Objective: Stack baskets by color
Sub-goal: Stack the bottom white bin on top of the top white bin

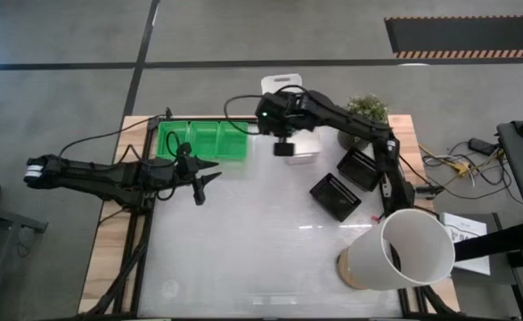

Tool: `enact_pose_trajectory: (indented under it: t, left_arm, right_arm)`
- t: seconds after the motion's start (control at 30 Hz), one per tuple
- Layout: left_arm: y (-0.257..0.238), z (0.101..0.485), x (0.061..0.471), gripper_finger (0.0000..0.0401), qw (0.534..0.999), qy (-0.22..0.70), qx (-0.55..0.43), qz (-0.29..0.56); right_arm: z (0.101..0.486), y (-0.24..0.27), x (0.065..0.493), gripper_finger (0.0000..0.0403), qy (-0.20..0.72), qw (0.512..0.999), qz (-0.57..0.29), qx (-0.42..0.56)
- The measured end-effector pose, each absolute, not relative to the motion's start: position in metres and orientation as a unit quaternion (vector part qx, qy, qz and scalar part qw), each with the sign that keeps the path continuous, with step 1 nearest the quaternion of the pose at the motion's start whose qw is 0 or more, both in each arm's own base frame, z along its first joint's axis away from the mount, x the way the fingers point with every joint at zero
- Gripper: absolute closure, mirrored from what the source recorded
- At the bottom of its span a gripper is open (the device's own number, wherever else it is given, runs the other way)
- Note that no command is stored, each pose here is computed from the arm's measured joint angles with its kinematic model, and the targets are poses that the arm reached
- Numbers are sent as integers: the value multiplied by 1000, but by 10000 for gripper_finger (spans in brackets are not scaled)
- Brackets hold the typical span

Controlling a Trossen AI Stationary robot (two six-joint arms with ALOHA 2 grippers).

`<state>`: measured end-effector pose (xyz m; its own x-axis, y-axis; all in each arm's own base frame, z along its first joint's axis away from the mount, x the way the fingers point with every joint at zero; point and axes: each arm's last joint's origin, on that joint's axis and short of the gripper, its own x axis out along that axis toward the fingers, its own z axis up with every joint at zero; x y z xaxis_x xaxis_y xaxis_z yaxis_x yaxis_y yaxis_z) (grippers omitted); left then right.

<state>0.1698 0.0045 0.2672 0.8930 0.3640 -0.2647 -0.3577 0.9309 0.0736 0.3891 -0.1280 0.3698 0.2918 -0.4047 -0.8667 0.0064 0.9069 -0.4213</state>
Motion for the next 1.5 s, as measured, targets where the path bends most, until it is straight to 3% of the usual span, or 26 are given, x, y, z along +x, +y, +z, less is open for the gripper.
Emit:
enact_pose_trajectory:
  t: [0.13, 0.4, 0.73, 1.33, 1.5]
  left_arm:
    - [5, 267, 170, 280, 973, 138, 11, 186]
    - [5, 267, 170, 280, 972, 138, 14, 187]
    - [5, 267, 170, 280, 972, 138, 14, 188]
    - [5, 267, 170, 280, 972, 138, 15, 187]
    - [5, 267, 170, 280, 972, 138, 15, 188]
  right_arm:
    - [383, -125, 366, 395, 606, 770, -87, -177]
    - [412, -116, 337, 394, 574, 803, -38, -153]
    - [426, -113, 324, 394, 543, 827, -46, -139]
    - [367, -102, 288, 394, 483, 855, -93, -162]
    - [342, -93, 277, 394, 472, 854, -70, -205]
